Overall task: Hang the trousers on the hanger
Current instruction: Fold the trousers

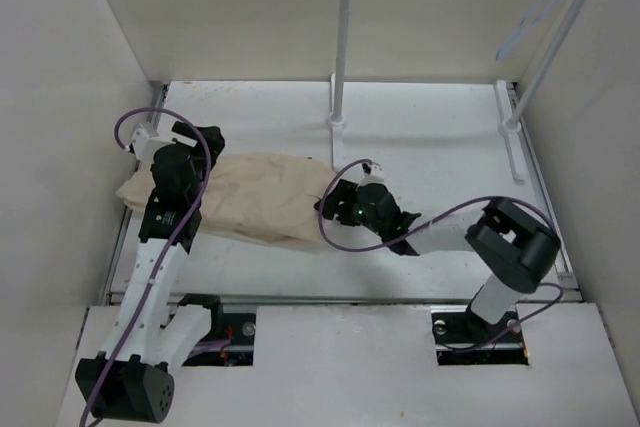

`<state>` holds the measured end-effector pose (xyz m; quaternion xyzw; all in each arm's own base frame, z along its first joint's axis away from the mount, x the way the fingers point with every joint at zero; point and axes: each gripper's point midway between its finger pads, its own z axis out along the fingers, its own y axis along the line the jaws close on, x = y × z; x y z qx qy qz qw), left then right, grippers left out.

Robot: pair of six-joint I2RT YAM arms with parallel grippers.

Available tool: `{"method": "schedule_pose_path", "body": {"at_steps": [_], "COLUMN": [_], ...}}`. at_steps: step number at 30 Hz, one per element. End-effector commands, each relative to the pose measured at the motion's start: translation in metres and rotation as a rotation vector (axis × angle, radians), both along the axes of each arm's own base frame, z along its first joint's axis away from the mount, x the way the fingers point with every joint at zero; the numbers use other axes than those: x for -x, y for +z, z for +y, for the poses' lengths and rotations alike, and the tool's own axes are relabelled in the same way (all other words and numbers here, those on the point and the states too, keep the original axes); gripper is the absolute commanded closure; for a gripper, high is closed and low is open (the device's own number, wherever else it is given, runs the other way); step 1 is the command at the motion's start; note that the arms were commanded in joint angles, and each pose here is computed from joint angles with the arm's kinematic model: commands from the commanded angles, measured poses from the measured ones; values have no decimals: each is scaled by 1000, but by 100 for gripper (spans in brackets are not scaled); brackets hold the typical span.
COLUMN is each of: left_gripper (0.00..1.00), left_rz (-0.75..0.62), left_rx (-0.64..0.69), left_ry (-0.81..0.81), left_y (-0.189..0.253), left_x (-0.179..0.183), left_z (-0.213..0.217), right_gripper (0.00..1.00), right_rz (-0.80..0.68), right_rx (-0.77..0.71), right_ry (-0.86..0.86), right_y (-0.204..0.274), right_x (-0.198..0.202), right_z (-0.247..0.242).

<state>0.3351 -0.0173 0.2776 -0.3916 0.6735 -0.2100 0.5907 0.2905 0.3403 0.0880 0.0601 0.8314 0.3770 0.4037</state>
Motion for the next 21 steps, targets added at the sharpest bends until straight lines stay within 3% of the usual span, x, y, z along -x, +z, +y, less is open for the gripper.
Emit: {"method": "schedule_pose_path", "body": {"at_steps": [1, 6, 8, 11, 12, 16, 21], "left_gripper": [28, 28, 28, 28, 28, 29, 29], "left_rz": [-55, -45, -34, -12, 0, 71, 179], "left_rx": [-10, -23, -27, -48, -60, -99, -154], "left_ry": [-11, -22, -29, -37, -39, -101, -312], "left_y": [15, 12, 8, 4, 2, -13, -39], "left_x": [-3, -4, -4, -2, -1, -3, -1], "left_z": [-3, -6, -8, -9, -8, -23, -80], "right_gripper": [29, 36, 49, 83, 88, 91, 91], "right_rz": [24, 116, 134, 139, 132, 89, 101], "right_rx": [-271, -310, -358, -426, -435, -395, -242], "right_ry": [4, 0, 19, 20, 4, -97, -228], "right_y": [30, 2, 2, 3, 5, 11, 4], "right_x": [-12, -17, -25, -32, -32, -24, -11], "right_z": [29, 39, 49, 46, 37, -29, -123]}}
